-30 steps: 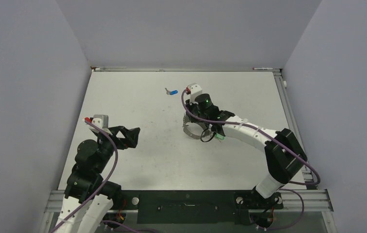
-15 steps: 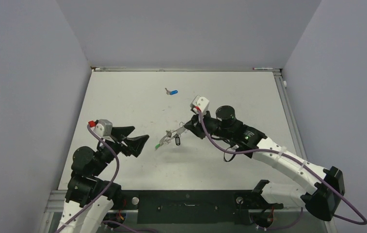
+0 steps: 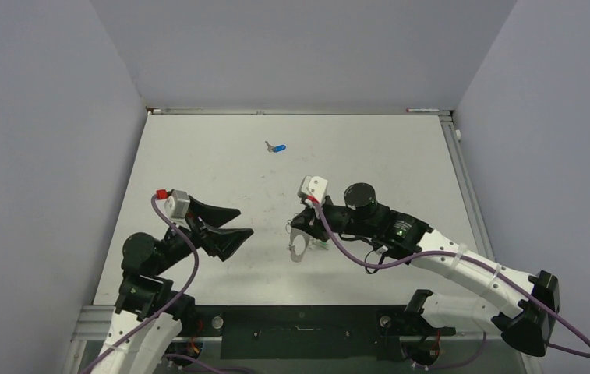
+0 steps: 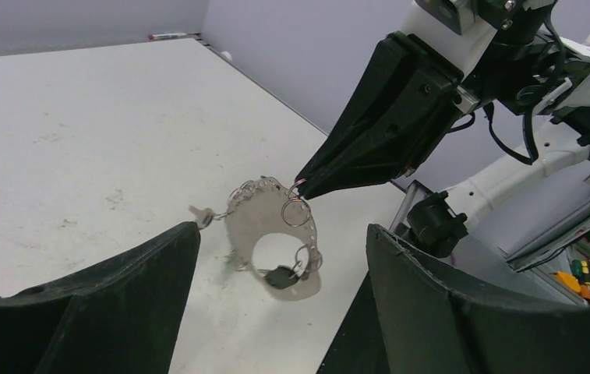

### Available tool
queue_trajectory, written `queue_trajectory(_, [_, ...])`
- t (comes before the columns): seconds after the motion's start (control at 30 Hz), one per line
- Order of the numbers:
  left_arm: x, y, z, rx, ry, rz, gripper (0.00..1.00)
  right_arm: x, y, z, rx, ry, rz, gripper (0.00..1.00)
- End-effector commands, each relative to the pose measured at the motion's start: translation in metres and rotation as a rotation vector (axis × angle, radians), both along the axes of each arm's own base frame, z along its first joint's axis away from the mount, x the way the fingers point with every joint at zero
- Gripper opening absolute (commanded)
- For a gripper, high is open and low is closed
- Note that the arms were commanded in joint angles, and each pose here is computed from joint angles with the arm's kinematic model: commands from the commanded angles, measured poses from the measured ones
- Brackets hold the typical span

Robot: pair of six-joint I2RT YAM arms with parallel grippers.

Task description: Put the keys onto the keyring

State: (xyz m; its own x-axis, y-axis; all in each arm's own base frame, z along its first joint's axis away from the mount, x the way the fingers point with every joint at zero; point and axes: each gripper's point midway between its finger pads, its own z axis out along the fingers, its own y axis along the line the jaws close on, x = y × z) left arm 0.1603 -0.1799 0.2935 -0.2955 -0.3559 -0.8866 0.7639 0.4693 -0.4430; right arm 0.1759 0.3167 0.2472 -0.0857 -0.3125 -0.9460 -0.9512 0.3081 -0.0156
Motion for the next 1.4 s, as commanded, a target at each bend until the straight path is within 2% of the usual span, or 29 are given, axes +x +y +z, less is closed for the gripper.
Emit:
queue_trajectory(0.0, [-0.011,-0.006,0.021,-0.063,-0.057,-0.066,0.75,-0.005,0.006,0.031,0.073,-0.085,0.024,0.05])
queue_trajectory(0.17, [0.002,-0.003,0.018,-0.095,0.003,-0.012,0.71,-0.003,0.005,0.029,0.067,-0.089,0.006,0.05])
queue_trajectory(0.4, [0.047,0.01,-0.007,-0.117,0.215,0.198,0.67,-0.002,0.005,0.028,0.073,-0.099,-0.007,0.05])
queue_trajectory(0.53, [0.04,-0.008,-0.004,-0.152,0.247,0.08,0.65,0.0,0.002,0.037,0.105,-0.118,-0.035,0.05])
queue_trajectory(0.7, [0.02,-0.024,0.022,-0.218,0.153,-0.07,0.66,-0.004,-0.002,0.049,0.162,-0.143,-0.034,0.05])
queue_trajectory(0.97, [-0.002,-0.053,0.028,-0.221,0.115,-0.225,0.67,-0.007,-0.005,0.066,0.219,-0.168,-0.039,0.05])
queue_trajectory(1.17, [-0.018,-0.077,0.026,-0.185,0.078,-0.295,0.75,-0.012,-0.005,0.078,0.277,-0.17,-0.025,0.05])
queue_trajectory(1.37, [-0.028,-0.095,0.023,-0.168,0.04,-0.335,0.75,-0.017,-0.009,0.082,0.309,-0.153,-0.027,0.05])
